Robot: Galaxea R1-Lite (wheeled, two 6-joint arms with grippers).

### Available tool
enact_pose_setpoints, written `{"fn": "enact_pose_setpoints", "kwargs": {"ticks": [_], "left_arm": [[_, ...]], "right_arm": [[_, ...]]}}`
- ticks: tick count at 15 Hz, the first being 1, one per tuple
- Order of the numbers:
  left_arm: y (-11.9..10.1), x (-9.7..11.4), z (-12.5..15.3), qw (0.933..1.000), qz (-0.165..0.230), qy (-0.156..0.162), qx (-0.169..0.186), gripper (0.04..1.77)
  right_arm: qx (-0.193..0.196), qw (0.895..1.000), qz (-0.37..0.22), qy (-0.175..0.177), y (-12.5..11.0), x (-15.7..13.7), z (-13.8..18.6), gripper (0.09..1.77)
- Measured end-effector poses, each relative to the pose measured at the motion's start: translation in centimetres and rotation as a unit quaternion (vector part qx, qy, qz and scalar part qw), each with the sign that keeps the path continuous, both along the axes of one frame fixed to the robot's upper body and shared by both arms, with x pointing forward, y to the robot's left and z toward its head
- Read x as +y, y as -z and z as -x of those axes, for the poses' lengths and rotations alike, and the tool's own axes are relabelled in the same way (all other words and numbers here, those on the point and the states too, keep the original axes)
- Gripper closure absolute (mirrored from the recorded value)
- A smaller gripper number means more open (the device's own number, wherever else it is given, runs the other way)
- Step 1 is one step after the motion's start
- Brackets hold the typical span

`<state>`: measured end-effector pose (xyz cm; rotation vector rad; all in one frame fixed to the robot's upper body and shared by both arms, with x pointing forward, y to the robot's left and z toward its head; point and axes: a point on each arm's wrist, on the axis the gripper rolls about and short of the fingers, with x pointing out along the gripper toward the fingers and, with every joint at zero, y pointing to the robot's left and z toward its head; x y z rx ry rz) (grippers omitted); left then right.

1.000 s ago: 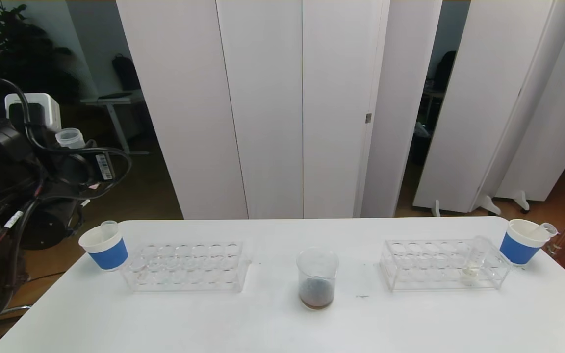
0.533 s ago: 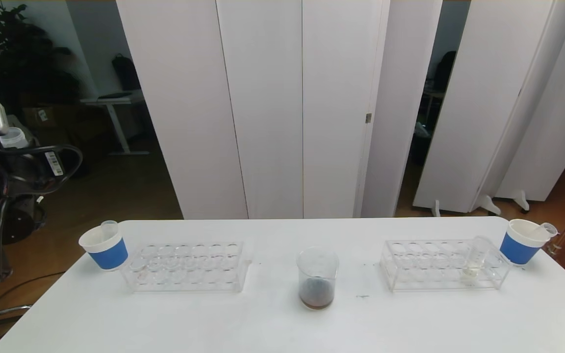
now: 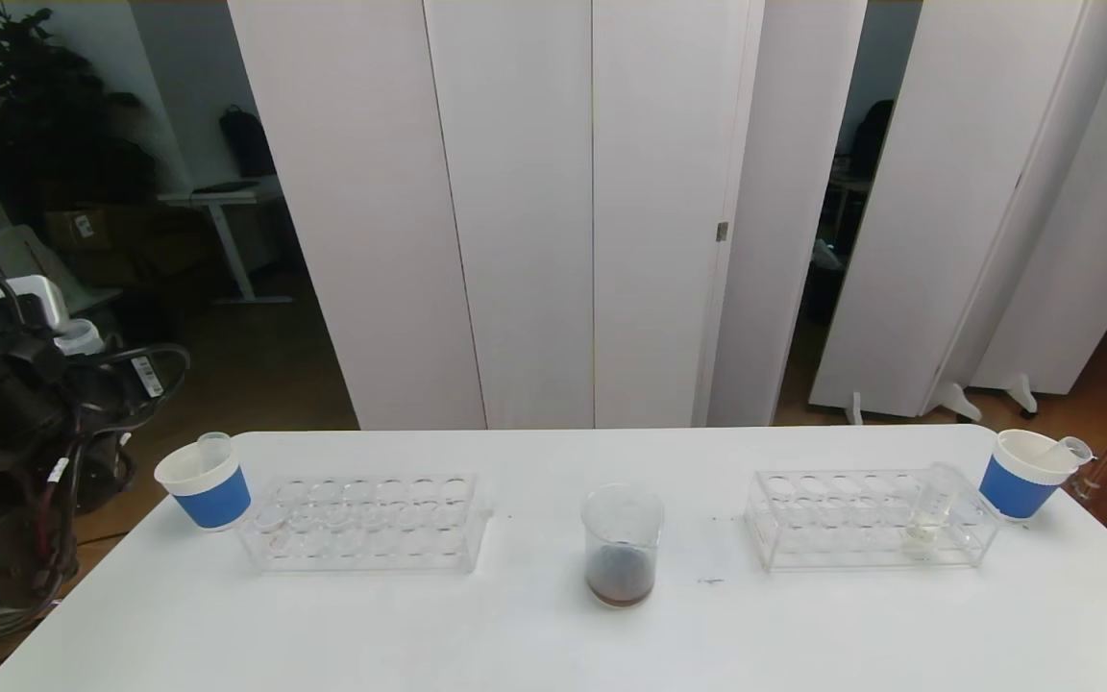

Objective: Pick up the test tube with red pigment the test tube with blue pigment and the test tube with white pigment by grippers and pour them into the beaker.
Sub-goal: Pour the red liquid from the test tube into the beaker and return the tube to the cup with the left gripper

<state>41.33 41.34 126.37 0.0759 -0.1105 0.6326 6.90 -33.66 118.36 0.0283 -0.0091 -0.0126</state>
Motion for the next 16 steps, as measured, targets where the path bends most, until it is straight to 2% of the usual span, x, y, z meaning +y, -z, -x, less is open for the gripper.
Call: {"fn": "enact_pose_setpoints", "kwargs": {"ticks": [8,11,16], "left_arm": [[6.0,0.3,-0.8,0.9977,0.048,0.015,0.045,1.22],[7.4,0.1,-1.0,0.9963,0.056,0.018,0.063,1.22],[8.9,-0.1,-1.3,0.9936,0.089,0.037,0.06,1.22]], "right_arm": [[0.0,1.0,0.0,0.0,0.0,0.0,0.0,0.11],[0.0,1.0,0.0,0.0,0.0,0.0,0.0,0.11],[0.0,1.0,0.0,0.0,0.0,0.0,0.0,0.11]]}}
